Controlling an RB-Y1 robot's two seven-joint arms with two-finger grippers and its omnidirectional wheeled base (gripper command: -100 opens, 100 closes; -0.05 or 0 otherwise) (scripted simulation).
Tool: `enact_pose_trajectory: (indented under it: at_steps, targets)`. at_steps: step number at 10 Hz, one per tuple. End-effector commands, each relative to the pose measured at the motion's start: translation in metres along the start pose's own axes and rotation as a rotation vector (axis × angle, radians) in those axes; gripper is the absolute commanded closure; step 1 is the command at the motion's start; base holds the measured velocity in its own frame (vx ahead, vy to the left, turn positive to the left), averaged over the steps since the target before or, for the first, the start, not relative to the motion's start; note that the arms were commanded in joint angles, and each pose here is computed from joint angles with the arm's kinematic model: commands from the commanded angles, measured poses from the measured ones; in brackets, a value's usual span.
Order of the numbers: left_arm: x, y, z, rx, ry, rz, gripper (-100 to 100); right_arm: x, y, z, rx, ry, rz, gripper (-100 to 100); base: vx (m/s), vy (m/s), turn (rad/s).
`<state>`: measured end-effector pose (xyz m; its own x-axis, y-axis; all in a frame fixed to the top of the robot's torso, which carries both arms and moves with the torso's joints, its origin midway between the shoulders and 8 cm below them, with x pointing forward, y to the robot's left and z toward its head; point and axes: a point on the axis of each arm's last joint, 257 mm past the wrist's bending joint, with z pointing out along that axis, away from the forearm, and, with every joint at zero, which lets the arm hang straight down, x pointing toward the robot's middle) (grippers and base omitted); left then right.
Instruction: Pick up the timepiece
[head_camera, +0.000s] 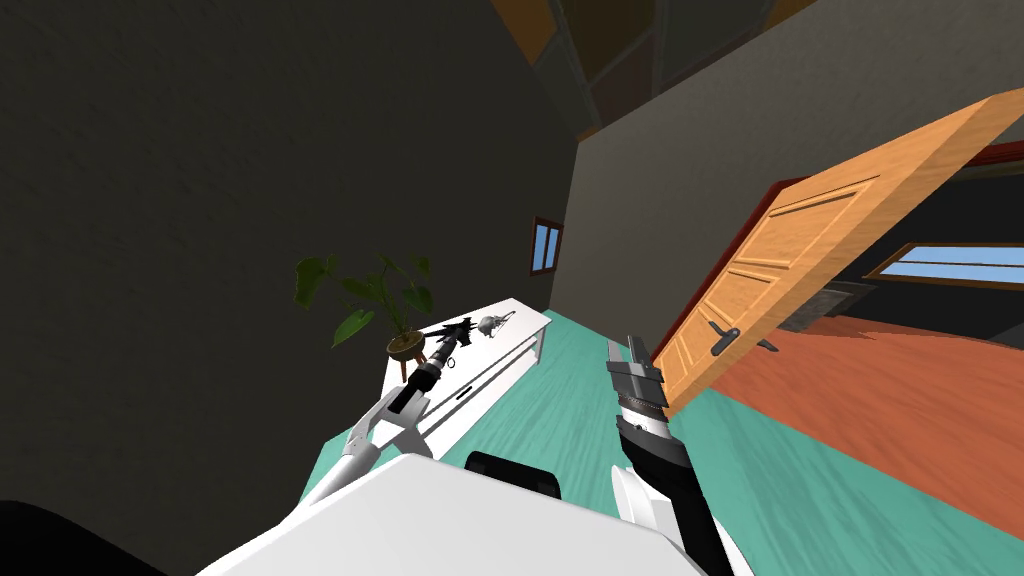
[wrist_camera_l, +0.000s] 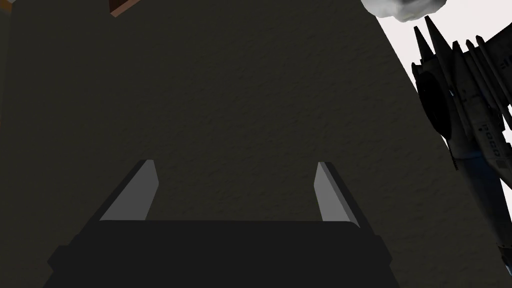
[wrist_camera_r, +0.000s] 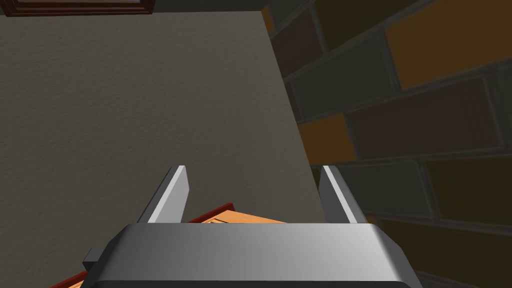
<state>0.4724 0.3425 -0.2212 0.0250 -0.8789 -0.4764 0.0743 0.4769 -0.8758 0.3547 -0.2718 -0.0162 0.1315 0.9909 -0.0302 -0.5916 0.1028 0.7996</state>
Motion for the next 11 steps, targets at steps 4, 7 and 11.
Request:
enact_pose_trajectory:
  at_steps: [4, 7, 11]
  targets:
    - [-0.004, 0.06, 0.002, -0.141, 0.03, 0.048, -100, 0.0, 0.0, 0.0, 0.0, 0.0, 0.0, 0, -0.003, -0.016, -0.061]
    - [-0.009, 0.109, -0.001, -0.265, 0.052, 0.091, -100, 0.0, 0.0, 0.0, 0.0, 0.0, 0.0, 0, 0.0, -0.023, -0.077]
    - [-0.018, 0.154, -0.008, -0.386, 0.069, 0.129, -100, 0.0, 0.0, 0.0, 0.0, 0.0, 0.0, 0, 0.003, -0.013, -0.041]
